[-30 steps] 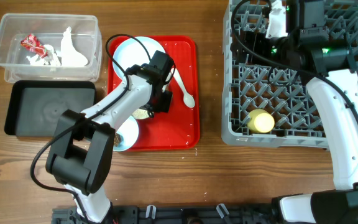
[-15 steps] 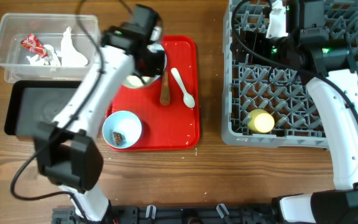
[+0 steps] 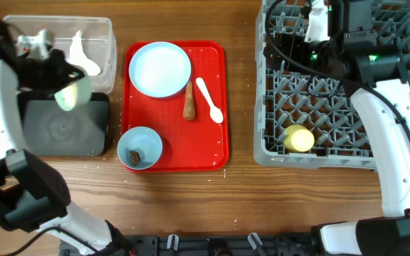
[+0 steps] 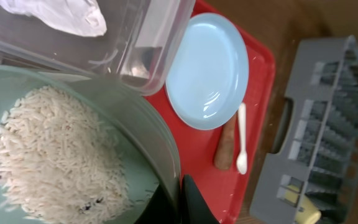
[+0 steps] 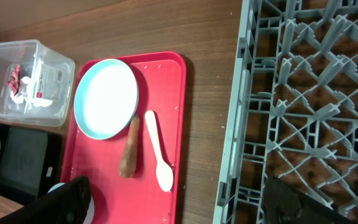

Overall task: Sort waste into correct bins and load items into the dishwasher rack
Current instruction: 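Tip the green bowl over the black tray to pour out the rice, then return the empty green bowl to the red tray with the left gripper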

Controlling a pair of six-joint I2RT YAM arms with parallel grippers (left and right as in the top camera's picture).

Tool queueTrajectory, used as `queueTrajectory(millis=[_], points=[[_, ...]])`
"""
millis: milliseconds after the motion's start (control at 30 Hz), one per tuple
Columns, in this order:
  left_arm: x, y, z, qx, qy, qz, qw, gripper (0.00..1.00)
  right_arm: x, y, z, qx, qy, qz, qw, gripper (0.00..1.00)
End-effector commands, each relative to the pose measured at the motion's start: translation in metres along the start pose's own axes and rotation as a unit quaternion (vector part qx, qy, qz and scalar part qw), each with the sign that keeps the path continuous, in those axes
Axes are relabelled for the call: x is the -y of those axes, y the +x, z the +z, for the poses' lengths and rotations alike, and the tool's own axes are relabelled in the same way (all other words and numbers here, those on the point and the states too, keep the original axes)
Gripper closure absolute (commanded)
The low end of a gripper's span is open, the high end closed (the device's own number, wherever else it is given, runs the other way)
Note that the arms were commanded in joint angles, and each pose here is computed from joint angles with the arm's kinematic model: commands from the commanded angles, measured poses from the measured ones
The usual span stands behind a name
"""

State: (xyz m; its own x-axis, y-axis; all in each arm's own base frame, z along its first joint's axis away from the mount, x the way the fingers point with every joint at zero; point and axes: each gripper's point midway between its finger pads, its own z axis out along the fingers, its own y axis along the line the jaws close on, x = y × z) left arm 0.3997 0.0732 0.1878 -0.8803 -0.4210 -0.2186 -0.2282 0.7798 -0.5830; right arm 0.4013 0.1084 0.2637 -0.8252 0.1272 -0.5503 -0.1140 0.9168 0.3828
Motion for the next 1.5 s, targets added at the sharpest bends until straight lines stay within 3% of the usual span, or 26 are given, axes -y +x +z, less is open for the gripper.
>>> queueTrajectory(millis=[0,267,667,900,1033,1100,1467], points=[[-0.018,-0.015,-0.021,0.032,0.098,-0.03,0.994,0.96,0.002,-0.004,0.002,0.004,0.007,-0.009,1.0,0.1],[-0.071,-0.029,-0.039,0.072,0.209,-0.105,0.97,0.96,0.002,-0.004,0.002,0.003,0.007,-0.009,1.0,0.1],[-0.074,-0.037,-0.069,0.114,0.313,-0.145,0.932,0.96,0.003,-0.003,0.002,0.001,0.008,-0.009,1.0,0.1],[-0.076,-0.032,-0.083,0.113,0.337,-0.189,0.915,0.96,0.003,-0.002,0.002,0.001,0.008,-0.009,1.0,0.1],[-0.059,-0.041,-0.107,0.138,0.416,-0.199,0.877,0.96,0.003,-0.002,0.002,0.0,0.008,-0.008,1.0,0.1],[-0.058,-0.041,-0.108,0.127,0.422,-0.223,0.869,0.96,0.003,-0.002,0.002,-0.001,0.009,-0.008,1.0,0.1],[-0.057,-0.039,-0.108,0.121,0.424,-0.237,0.866,0.96,0.003,-0.002,0.002,-0.001,0.009,-0.008,1.0,0.1]])
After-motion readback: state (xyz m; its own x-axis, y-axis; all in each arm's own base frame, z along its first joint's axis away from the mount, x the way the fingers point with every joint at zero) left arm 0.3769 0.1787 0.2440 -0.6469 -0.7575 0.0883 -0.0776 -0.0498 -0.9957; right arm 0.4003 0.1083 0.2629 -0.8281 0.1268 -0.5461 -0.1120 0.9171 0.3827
